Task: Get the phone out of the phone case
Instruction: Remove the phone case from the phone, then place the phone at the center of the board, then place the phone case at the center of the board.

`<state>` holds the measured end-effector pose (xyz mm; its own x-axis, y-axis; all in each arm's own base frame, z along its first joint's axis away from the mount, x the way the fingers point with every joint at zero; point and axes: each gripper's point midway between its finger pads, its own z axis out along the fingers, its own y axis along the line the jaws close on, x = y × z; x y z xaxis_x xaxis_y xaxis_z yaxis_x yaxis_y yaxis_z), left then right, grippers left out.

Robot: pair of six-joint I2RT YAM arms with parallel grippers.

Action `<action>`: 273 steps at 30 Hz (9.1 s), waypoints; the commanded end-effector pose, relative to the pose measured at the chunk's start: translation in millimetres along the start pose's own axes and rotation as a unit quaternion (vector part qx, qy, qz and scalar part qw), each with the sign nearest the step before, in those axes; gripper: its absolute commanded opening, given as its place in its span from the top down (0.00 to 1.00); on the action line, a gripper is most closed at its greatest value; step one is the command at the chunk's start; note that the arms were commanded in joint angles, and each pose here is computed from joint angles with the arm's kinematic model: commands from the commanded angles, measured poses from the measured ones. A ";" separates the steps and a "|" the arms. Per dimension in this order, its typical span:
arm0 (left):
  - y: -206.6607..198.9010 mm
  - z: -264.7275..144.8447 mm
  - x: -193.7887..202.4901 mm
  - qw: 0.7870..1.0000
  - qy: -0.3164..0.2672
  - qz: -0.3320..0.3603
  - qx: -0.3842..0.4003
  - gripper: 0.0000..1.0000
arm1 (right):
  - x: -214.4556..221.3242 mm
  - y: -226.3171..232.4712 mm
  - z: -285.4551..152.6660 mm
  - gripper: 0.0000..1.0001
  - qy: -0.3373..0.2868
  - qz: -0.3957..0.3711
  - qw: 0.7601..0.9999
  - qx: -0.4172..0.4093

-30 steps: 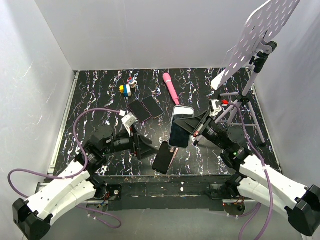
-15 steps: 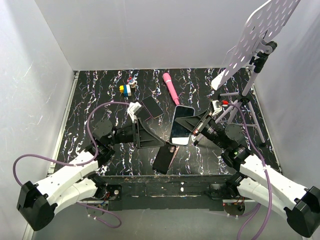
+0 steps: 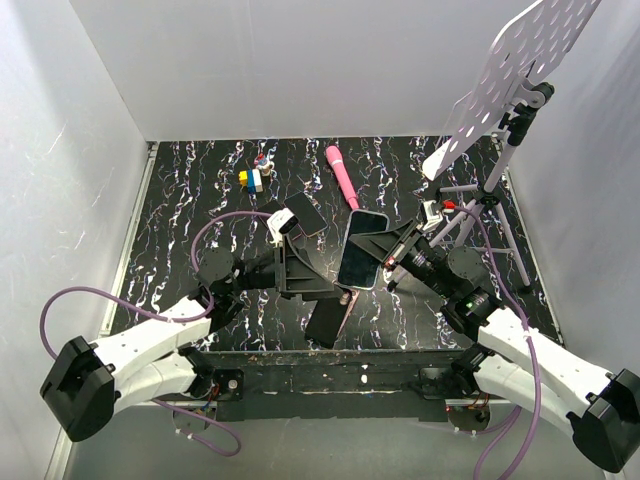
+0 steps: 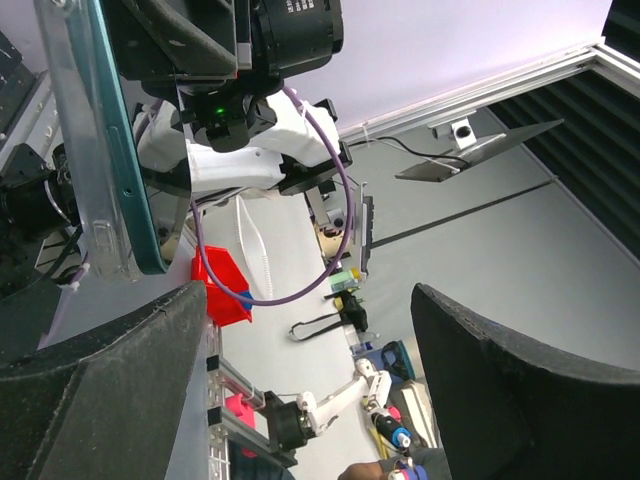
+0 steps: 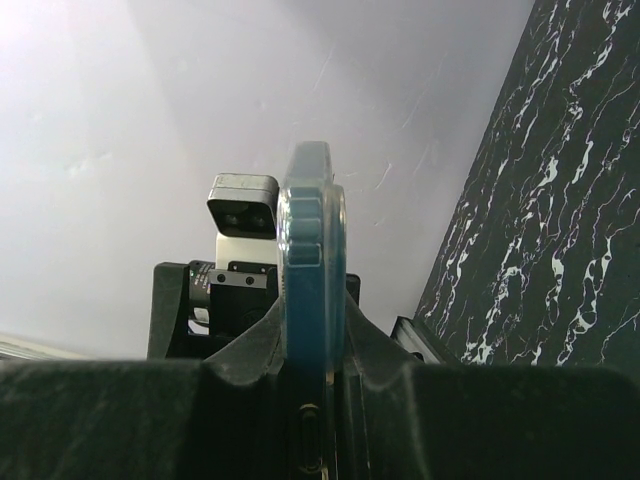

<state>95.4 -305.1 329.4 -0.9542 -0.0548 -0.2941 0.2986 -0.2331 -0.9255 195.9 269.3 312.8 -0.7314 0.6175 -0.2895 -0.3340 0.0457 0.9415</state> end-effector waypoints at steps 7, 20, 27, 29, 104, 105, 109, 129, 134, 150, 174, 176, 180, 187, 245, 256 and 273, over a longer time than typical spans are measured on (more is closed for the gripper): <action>7.1 3.8 -5.7 1.000 -0.018 -0.010 -0.005 0.18 | -15.1 57.4 -0.9 0.99 -0.022 -0.011 0.996 -0.090; 35.3 8.2 -20.3 0.996 -0.052 -0.030 -0.058 0.18 | -11.6 56.8 -2.1 0.99 -0.017 0.000 0.995 -0.097; 28.9 8.8 -16.1 0.998 -0.038 -0.015 -0.053 0.20 | -13.8 46.8 -2.2 0.99 -0.029 -0.010 0.996 -0.079; 34.3 2.4 -10.0 0.997 -0.037 -0.016 -0.068 0.17 | -18.9 44.5 -2.0 0.99 -0.042 -0.023 0.996 -0.069; -5.3 -18.2 -122.4 0.934 -0.347 0.045 -0.068 0.49 | 40.2 9.9 6.9 0.99 0.022 -0.016 0.999 -0.033; -5.5 -16.4 -121.3 0.937 -0.342 0.042 -0.065 0.50 | 40.7 8.0 7.3 0.99 0.024 -0.016 0.999 -0.027; 2.3 -0.8 -112.3 0.953 -0.295 0.021 -0.061 0.52 | 46.0 11.7 12.4 0.99 0.043 -0.020 0.998 -0.030; 22.6 16.7 -63.7 0.995 -0.079 -0.016 -0.051 0.85 | 62.8 39.1 26.6 0.99 0.143 -0.062 0.985 -0.072; 15.7 16.5 -68.8 0.996 -0.072 -0.001 -0.054 0.99 | 65.6 26.1 26.8 0.99 0.161 -0.051 0.985 -0.042; 20.5 -23.7 -109.8 0.986 -0.140 -0.048 -0.081 1.00 | 71.9 15.0 7.8 0.27 0.212 -0.080 0.973 -0.044; 11.8 -37.0 -110.6 0.985 -0.152 -0.043 -0.064 1.00 | 38.7 6.4 22.1 0.50 0.111 -0.068 0.991 -0.026; 11.6 -37.4 -109.6 0.986 -0.151 -0.043 -0.063 1.00 | 35.4 9.5 24.5 0.53 0.104 -0.070 0.992 -0.029; 11.5 -38.2 -107.8 0.986 -0.151 -0.041 -0.063 1.00 | 38.4 7.5 34.1 0.68 0.121 -0.071 0.990 -0.024; 9.6 -37.7 -106.8 0.986 -0.146 -0.043 -0.060 1.00 | 37.4 -31.6 42.5 0.99 0.130 -0.091 0.986 0.058; 303.2 -245.8 -189.7 0.769 -0.379 -0.187 -0.480 0.26 | 133.9 -143.5 -58.8 0.97 0.134 0.119 0.926 0.333; 272.3 -254.1 -198.4 0.743 -0.391 -0.161 -0.519 0.03 | 144.4 -166.4 -70.5 0.92 0.118 0.124 0.898 0.405; 251.8 -249.5 -205.4 0.750 -0.397 -0.120 -0.516 0.02 | 143.9 -165.6 -72.5 0.21 0.141 0.076 0.895 0.415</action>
<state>361.5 -113.9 67.4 -0.5894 -0.7959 -0.1382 -0.4938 0.4904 -0.7181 99.3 296.1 90.0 -0.8915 0.4525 -0.0194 0.2879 0.5994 0.7469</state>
